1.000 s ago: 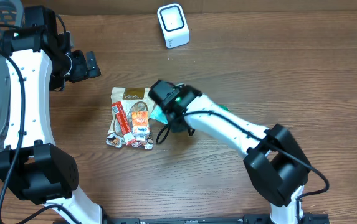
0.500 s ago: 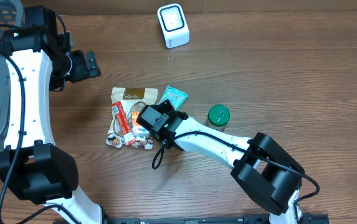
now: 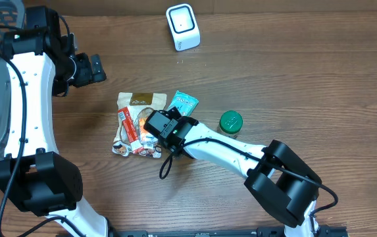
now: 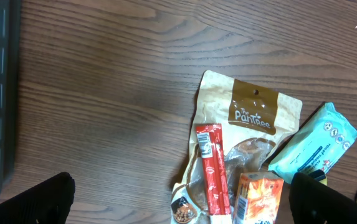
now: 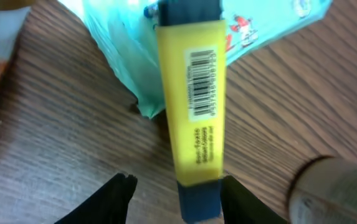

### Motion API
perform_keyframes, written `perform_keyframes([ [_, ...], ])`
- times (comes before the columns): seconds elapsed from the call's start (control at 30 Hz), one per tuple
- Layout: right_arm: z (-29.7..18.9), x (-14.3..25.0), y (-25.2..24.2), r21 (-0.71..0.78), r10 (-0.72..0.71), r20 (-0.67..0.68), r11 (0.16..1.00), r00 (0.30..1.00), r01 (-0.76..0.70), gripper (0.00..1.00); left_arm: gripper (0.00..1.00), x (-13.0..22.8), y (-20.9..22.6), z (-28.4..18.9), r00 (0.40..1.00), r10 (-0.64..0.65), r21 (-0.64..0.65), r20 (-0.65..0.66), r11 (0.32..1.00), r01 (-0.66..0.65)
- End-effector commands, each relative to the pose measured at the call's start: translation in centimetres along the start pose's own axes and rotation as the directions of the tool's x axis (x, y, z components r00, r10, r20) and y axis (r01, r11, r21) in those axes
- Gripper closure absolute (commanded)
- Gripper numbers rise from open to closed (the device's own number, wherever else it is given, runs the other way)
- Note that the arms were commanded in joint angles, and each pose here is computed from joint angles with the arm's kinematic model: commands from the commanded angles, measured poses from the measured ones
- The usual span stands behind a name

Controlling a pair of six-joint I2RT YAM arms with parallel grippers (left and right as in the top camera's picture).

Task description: Scan the item barcode

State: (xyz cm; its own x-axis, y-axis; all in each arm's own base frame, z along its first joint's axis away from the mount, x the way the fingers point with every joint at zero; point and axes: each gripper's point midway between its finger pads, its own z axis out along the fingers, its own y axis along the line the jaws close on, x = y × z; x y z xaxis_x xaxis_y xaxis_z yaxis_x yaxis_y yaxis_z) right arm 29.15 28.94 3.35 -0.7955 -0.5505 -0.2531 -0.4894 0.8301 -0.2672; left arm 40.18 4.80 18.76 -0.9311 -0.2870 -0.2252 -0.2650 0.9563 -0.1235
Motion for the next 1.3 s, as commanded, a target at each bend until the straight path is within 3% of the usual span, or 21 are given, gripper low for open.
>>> perform_keyframes([
  [0.0, -3.9, -4.0, -1.5, -0.045, 0.075, 0.109, 0.997, 0.991, -0.070, 0.51, 0.00, 0.1, -0.2, -0.1, 1.000, 0.020, 0.008, 0.002, 1.000, -0.020],
  [0.27, -3.9, -3.0, -3.4, -0.291, 0.122, -0.041, 0.948, 0.992, -0.128, 0.46, 0.00, 0.1, -0.2, -0.1, 1.000, 0.021, 0.008, 0.002, 1.000, -0.021],
  [0.43, -4.5, -2.6, -3.1, -0.562, 0.024, -0.045, 0.826, 0.999, -0.045, 0.43, 0.00, 0.1, -0.2, -0.1, 1.000, 0.021, 0.008, 0.002, 1.000, -0.021],
  [0.7, -3.0, -1.5, -4.2, -0.636, -0.021, -0.016, 0.772, 1.000, 0.006, 0.39, 0.00, 0.1, -0.2, -0.1, 1.000, 0.021, 0.008, 0.002, 1.000, -0.021],
  [1.27, 0.8, 0.0, -2.8, -0.634, -0.033, 0.040, 0.772, 0.999, 0.051, 0.40, 0.00, 0.1, -0.2, -0.1, 1.000, 0.020, 0.008, 0.002, 1.000, -0.020],
])
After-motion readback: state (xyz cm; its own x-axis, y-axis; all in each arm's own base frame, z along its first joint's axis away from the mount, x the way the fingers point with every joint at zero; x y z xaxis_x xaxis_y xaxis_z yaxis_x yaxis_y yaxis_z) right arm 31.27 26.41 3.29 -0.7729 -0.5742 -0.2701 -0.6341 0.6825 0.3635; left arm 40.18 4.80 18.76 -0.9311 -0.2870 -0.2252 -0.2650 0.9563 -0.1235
